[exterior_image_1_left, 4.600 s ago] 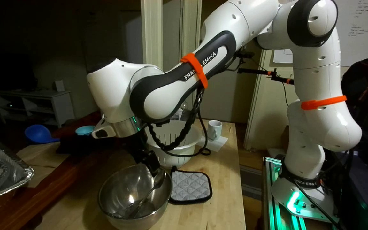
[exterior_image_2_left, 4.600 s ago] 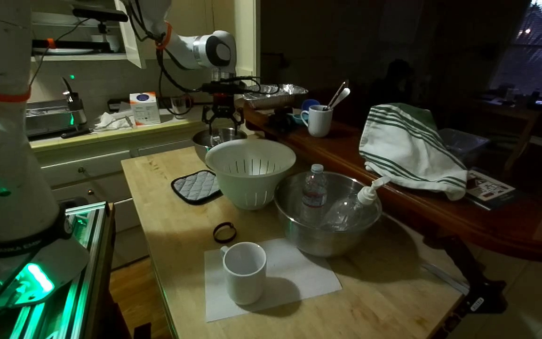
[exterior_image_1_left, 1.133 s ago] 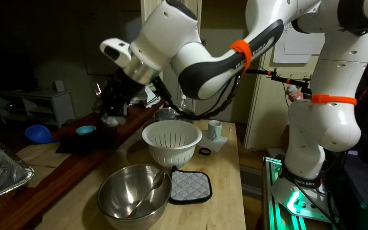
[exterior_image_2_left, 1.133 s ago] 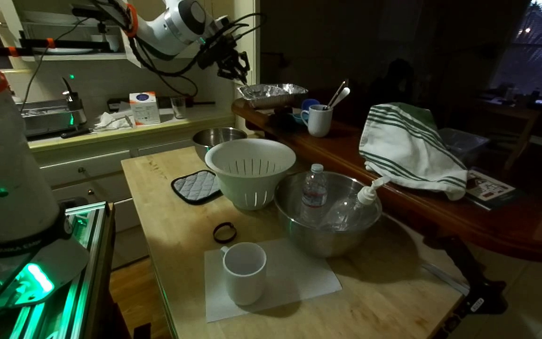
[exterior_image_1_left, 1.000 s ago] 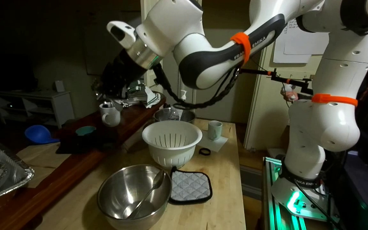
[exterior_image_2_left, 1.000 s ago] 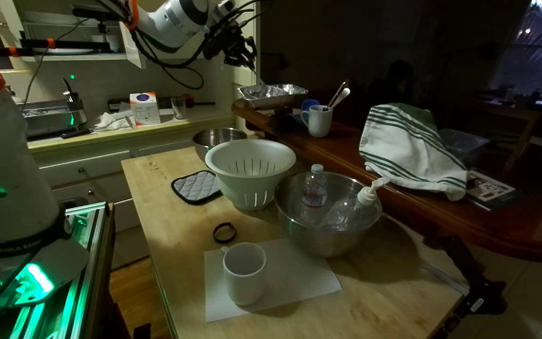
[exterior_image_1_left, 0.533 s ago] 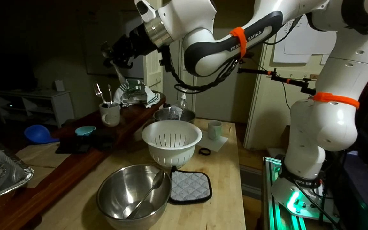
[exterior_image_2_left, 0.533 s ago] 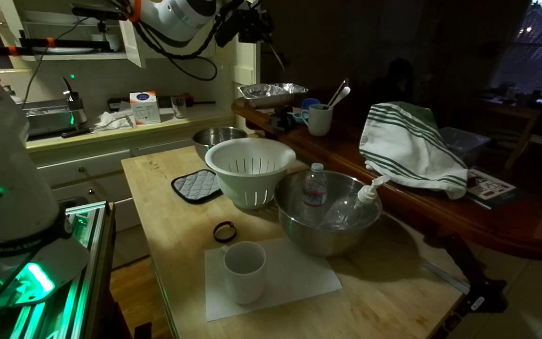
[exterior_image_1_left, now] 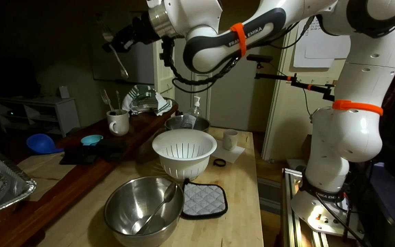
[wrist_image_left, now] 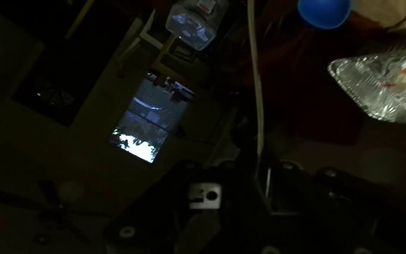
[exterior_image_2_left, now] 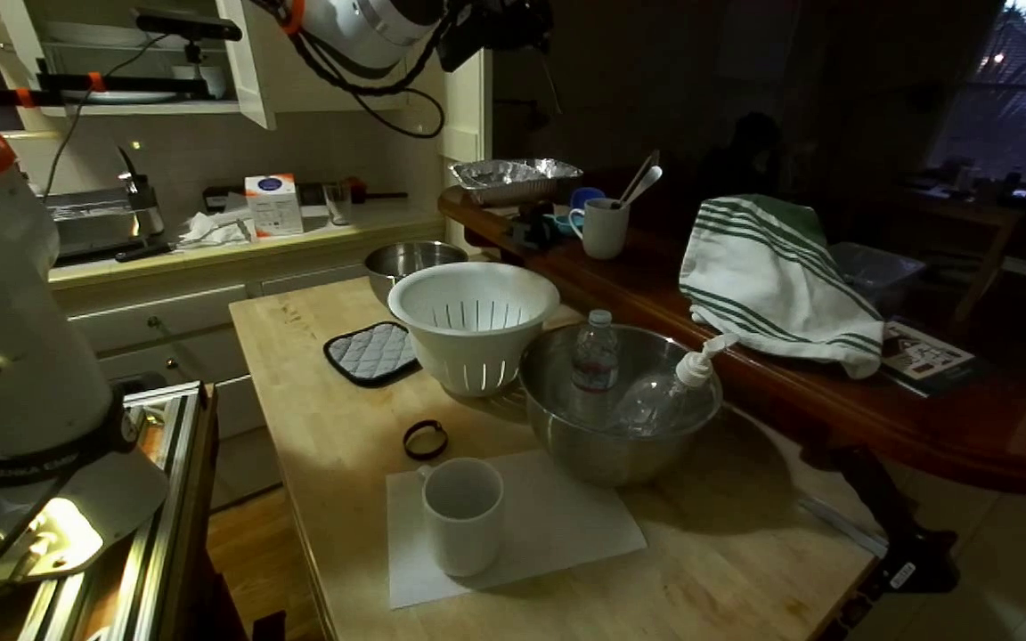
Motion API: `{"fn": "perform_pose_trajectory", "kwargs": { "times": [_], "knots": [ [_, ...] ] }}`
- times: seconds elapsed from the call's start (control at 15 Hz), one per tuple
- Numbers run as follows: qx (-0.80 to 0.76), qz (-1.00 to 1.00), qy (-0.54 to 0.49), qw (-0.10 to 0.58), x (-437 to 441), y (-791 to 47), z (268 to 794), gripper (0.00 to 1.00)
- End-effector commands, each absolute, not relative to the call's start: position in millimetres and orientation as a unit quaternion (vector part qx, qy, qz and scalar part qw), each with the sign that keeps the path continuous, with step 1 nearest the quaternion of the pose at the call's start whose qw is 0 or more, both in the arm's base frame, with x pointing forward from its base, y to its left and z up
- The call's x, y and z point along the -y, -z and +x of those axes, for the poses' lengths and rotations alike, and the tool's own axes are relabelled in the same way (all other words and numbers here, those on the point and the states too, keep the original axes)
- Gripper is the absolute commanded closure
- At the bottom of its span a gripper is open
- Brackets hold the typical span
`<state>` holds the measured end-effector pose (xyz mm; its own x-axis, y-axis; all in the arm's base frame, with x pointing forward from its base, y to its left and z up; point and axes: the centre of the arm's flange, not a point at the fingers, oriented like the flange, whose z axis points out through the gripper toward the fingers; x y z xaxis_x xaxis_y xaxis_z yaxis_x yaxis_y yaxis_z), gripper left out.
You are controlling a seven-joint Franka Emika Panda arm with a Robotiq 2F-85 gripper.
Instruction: Take the fork out of the metal bowl and put it into the white cup
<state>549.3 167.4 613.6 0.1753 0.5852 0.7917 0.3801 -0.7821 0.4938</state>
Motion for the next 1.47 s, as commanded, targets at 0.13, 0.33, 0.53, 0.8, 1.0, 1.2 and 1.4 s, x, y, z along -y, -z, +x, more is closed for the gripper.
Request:
{"fn": "perform_pose_trajectory", "kwargs": {
  "times": [0.13,0.33,0.53,0.8,1.0,1.2,1.4],
  "knots": [
    [-0.23,0.78,-0.583,-0.001,-159,-618,621,0.98],
    [-0.192,0.803,-0.563,-0.037,-170,-595,630,0.98],
    [-0.155,0.811,-0.563,-0.021,-148,-585,629,0.98],
    [-0.129,0.82,-0.558,0.0,-113,-593,637,0.98],
    [-0.127,0.827,-0.548,-0.006,-113,-581,646,0.98],
    [-0.122,0.834,-0.538,-0.008,-114,-566,651,0.98],
    [-0.121,0.842,-0.526,-0.014,-113,-549,656,0.98]
  ]
}}
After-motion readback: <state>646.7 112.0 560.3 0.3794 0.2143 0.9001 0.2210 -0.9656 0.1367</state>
